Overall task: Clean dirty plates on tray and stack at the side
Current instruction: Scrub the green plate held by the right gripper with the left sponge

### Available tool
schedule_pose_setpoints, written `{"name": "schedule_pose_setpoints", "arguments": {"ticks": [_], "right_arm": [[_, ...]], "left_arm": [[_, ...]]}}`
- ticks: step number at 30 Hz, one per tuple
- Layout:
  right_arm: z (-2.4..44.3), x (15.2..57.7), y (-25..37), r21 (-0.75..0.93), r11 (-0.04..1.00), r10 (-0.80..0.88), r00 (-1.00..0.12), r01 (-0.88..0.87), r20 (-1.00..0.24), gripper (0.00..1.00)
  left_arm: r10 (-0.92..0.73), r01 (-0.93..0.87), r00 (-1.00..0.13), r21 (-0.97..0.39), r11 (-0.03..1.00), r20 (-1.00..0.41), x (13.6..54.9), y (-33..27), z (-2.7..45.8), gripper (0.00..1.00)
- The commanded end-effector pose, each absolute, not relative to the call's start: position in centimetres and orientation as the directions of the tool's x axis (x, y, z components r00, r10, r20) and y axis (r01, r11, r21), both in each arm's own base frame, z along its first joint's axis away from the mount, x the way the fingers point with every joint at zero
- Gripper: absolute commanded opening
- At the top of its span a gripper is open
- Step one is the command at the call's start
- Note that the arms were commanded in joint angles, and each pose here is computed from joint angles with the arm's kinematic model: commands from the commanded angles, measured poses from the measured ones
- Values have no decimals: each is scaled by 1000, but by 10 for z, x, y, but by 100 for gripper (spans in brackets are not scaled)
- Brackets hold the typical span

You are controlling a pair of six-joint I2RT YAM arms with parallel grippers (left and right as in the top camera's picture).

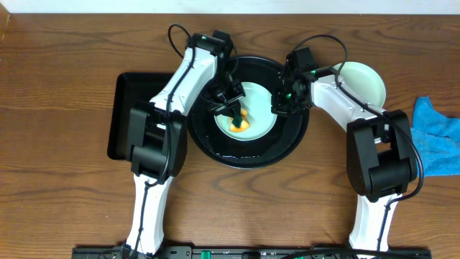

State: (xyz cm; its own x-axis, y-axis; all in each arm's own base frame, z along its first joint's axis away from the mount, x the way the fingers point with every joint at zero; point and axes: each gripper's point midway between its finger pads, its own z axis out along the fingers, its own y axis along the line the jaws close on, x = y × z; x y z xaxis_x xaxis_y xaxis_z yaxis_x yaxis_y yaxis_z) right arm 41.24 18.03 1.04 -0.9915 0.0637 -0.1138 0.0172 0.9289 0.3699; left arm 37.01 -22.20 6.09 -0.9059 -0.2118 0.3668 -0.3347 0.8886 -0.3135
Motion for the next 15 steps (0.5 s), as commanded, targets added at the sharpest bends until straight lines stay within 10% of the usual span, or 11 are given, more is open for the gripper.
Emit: {"name": "schedule_pose_setpoints", "arguments": {"ticks": [1,15], "right_arm": [[9,411,177,361,932,56,-992,12,-114,1],[8,411,177,361,932,56,-992,12,-112,1]], "left_arm": [[-237,-353,-899,-290,890,368,371,-214,59,7],[-263,-358,-906,-271,893,332,377,-200,24,7]]}}
